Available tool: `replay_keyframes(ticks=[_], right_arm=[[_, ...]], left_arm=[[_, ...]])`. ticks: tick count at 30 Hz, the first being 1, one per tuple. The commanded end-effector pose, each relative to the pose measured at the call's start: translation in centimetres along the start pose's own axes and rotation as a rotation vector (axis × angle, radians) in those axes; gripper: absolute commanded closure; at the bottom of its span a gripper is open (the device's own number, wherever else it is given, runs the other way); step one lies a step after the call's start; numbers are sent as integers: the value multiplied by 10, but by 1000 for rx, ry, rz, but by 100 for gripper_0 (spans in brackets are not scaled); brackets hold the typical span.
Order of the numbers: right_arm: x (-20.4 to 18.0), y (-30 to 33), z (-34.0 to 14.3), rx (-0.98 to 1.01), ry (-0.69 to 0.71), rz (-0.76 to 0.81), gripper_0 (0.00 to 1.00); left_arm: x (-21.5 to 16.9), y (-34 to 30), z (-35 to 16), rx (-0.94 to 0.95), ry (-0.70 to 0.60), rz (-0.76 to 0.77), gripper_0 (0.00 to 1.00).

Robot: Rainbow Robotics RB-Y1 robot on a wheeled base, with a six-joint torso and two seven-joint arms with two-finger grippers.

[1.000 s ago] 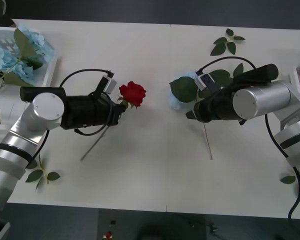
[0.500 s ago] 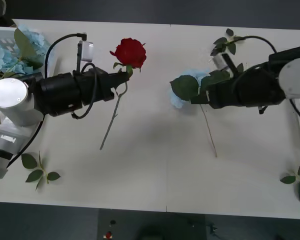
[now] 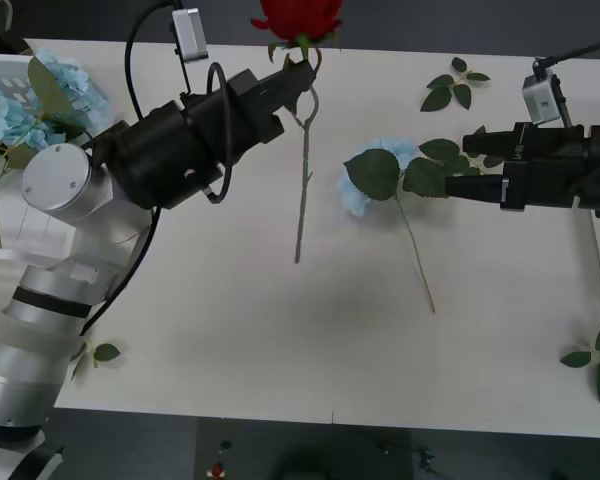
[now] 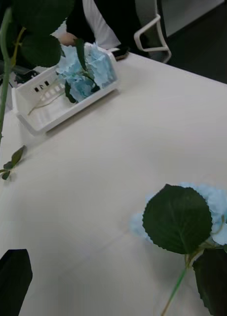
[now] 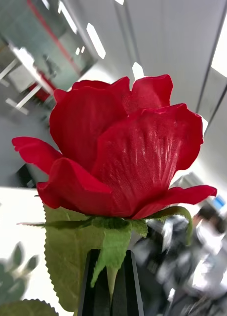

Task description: Put the red flowers into the right box and the blue flowers into the left box

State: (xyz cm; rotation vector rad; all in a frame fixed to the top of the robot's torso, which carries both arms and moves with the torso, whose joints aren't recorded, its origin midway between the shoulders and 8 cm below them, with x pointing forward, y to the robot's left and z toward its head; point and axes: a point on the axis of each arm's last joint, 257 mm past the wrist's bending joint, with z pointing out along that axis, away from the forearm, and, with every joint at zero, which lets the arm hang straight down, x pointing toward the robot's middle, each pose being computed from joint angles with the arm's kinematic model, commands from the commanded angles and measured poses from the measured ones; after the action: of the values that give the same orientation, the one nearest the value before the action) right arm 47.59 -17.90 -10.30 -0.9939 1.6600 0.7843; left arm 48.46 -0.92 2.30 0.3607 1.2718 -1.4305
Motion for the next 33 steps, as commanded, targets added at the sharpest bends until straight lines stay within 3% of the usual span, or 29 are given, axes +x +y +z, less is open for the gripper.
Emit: replay_keyframes(ticks=[1, 14, 26, 33], right_arm=[[-26, 25, -13, -42, -71, -126, 0], [-53, 76, -21, -55, -203, -151, 0], [-38, 88, 14, -62, -249, -45, 0], [-52, 89, 34, -56, -303, 8, 0]], left_arm=[[-29, -38, 23, 81, -93, 36, 100], [-41, -56, 49, 102, -163, 39, 100], [-28, -75, 64, 141, -152, 96, 100], [-18, -82, 69, 155, -132, 113, 100]])
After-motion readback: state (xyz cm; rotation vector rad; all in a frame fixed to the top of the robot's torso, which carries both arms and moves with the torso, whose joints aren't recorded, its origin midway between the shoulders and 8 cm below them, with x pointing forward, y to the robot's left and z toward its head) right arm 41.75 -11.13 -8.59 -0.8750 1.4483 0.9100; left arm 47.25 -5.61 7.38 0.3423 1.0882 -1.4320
